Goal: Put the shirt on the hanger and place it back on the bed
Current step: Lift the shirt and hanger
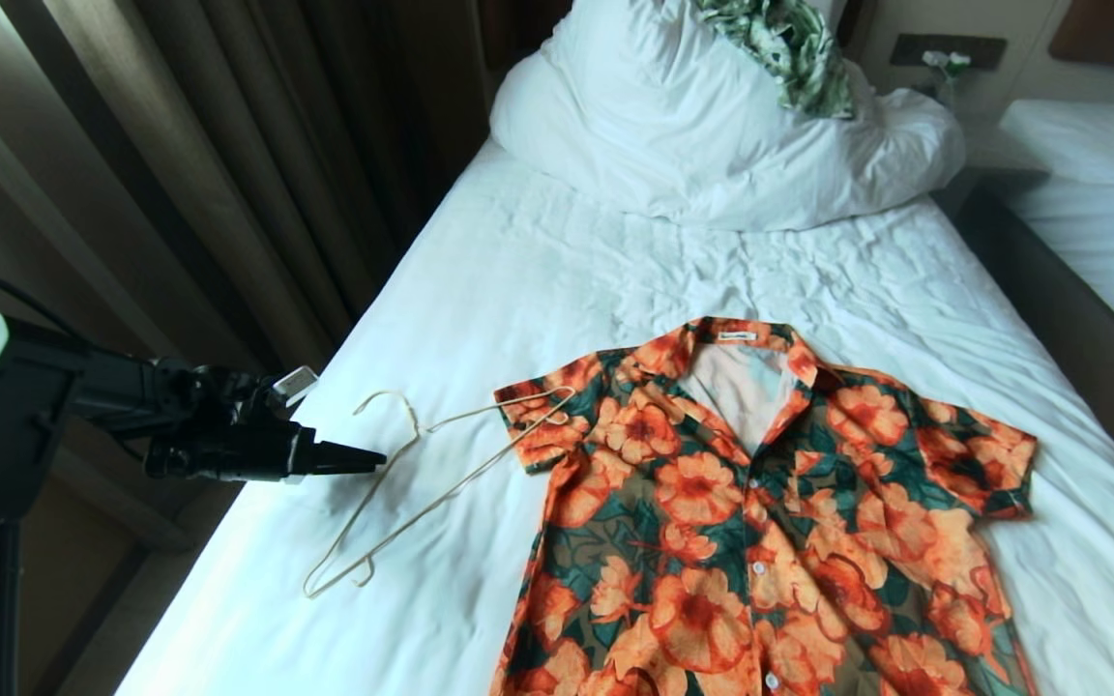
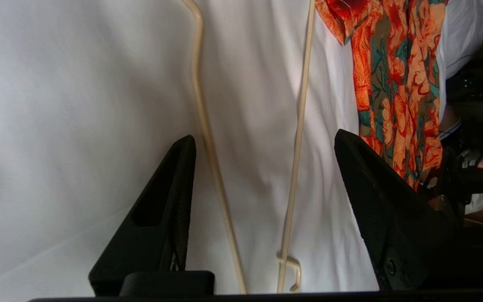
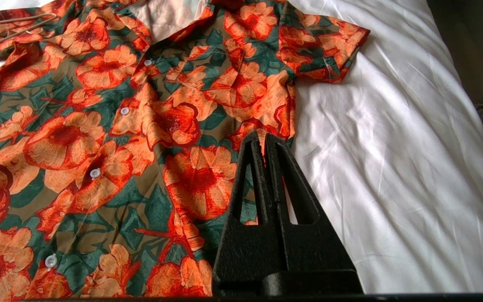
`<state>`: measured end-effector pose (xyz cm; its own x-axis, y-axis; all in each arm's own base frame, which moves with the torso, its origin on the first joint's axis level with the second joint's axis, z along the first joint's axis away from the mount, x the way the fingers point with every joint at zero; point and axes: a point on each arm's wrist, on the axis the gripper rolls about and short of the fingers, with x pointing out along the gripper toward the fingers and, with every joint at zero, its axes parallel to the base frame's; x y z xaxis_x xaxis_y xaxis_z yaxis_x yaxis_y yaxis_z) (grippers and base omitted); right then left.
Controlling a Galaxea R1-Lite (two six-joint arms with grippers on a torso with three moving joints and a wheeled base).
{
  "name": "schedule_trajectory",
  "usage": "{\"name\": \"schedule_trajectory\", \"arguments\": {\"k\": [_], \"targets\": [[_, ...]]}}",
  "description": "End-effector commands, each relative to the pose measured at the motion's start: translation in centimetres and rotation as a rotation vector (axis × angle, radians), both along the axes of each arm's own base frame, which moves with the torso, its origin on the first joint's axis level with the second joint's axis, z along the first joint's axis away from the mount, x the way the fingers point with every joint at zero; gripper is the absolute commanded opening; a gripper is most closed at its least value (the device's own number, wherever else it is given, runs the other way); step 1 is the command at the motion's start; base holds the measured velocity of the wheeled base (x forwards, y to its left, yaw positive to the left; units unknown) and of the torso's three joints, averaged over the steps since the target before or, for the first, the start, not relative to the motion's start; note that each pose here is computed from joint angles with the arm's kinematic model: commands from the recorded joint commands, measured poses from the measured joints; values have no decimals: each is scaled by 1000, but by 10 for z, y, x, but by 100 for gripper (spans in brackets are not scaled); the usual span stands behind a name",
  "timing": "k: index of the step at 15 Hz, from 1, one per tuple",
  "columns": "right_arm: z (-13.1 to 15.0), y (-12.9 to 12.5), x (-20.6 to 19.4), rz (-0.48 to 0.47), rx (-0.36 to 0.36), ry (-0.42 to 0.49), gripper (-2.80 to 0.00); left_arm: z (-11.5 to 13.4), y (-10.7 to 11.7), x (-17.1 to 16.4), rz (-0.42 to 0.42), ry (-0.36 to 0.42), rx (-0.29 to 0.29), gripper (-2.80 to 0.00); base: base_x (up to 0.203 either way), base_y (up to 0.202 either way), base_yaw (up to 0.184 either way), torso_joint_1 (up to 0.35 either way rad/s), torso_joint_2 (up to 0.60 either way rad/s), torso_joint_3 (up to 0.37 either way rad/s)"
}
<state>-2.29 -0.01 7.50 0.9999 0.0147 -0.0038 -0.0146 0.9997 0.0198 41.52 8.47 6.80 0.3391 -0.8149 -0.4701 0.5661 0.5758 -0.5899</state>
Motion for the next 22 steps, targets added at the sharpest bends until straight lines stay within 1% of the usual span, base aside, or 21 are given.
{"name": "schedule_trajectory", "arguments": {"k": [1,3,5,6,9,11,14,15,16,18,22], "targets": [[0,0,0,1,0,-1,-280,-6,7,8,9,-11,-2,0,0,0,0,0,0,0],[0,0,0,1,0,-1,-280,-10,17,14,29,-22,8,0,0,0,0,0,0,0],[0,0,0,1,0,-1,-280,-13,19,16,37,-15,29,0,0,0,0,0,0,0],[0,0,0,1,0,-1,-280,-13,16,16,33,-11,39,0,0,0,0,0,0,0],[0,0,0,1,0,-1,-280,-11,-8,16,-10,7,66,0,0,0,0,0,0,0],[0,0,0,1,0,-1,-280,-14,-23,16,-40,27,65,0,0,0,0,0,0,0],[0,0,0,1,0,-1,-280,-2,-44,16,-77,16,69,0,0,0,0,0,0,0],[0,0,0,1,0,-1,-280,-1,-52,16,-95,19,68,0,0,0,0,0,0,0],[0,0,0,1,0,-1,-280,-1,-56,16,-99,26,66,0,0,0,0,0,0,0],[0,0,0,1,0,-1,-280,13,-54,11,-88,12,57,0,0,0,0,0,0,0],[0,0,0,1,0,-1,-280,7,-53,11,-86,28,40,0,0,0,0,0,0,0]]}}
